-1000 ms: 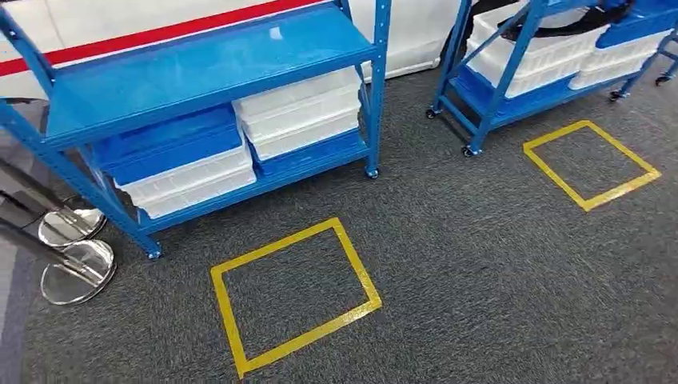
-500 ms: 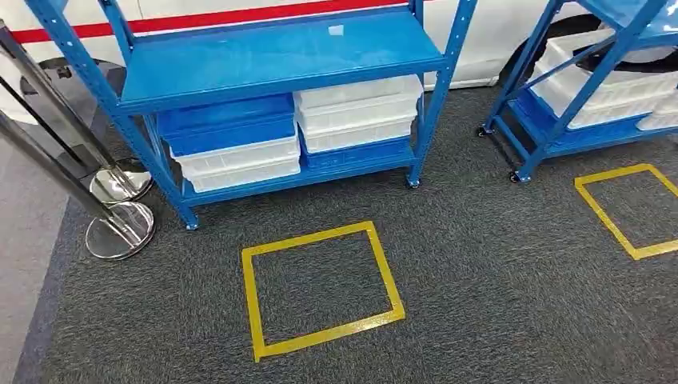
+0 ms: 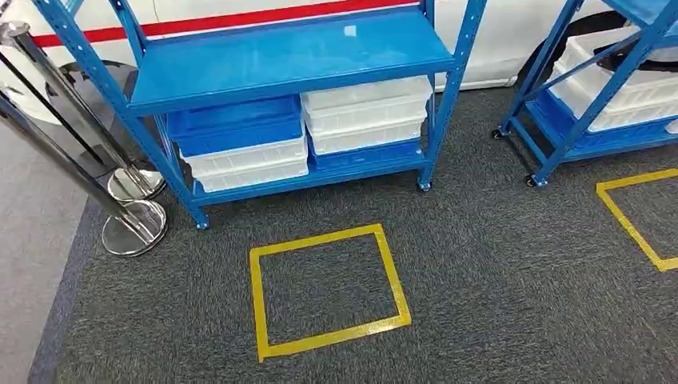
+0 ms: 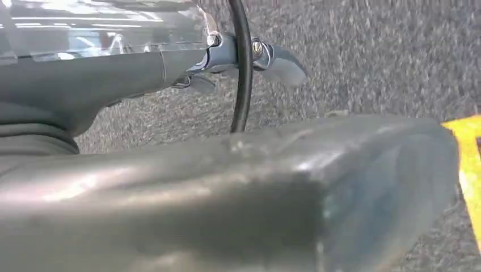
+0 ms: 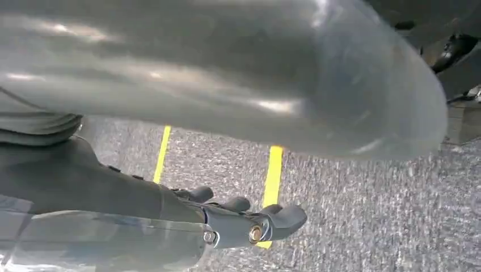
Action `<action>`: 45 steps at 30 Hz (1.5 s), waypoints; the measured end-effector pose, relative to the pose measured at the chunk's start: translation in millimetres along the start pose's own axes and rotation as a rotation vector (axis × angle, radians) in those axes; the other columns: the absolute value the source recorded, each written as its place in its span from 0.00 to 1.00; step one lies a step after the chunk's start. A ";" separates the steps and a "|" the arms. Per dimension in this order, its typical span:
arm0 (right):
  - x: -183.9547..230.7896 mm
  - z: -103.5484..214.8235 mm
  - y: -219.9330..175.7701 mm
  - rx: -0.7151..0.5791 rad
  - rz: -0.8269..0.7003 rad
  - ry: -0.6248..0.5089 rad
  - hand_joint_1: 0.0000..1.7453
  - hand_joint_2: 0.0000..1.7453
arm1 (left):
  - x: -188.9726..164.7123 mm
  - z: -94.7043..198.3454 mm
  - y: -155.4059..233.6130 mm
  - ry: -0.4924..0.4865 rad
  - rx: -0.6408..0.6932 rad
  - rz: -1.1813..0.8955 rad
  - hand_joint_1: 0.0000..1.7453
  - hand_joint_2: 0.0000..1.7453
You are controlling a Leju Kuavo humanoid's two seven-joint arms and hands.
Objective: Take the parts from the cabinet and place them on the table.
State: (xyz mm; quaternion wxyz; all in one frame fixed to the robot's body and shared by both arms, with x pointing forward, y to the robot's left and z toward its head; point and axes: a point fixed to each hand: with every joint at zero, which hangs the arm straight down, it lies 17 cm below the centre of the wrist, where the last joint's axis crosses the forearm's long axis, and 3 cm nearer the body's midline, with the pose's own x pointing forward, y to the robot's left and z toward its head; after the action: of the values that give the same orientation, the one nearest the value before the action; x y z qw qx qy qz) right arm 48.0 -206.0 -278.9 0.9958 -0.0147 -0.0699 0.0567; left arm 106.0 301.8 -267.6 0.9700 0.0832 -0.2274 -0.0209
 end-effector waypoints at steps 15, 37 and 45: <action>1.0 0.3 2.2 0.007 -0.001 0.001 0.00 0.00 | -4.3 1.6 -1.3 0.005 0.000 0.006 0.00 0.00; -6.4 0.2 0.1 0.005 0.017 0.018 0.00 0.00 | -6.9 2.8 -4.8 0.014 -0.001 0.022 0.00 0.00; -1.1 -0.1 -0.4 0.004 0.020 0.008 0.00 0.00 | -8.2 3.4 -5.2 0.013 -0.003 0.016 0.00 0.00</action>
State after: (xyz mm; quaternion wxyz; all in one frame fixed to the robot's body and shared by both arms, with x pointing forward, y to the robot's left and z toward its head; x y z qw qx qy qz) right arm 47.0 -206.5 -279.2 0.9955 -0.0134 -0.0659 0.0669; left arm 97.1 296.8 -269.1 0.9718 0.0799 -0.2217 -0.0127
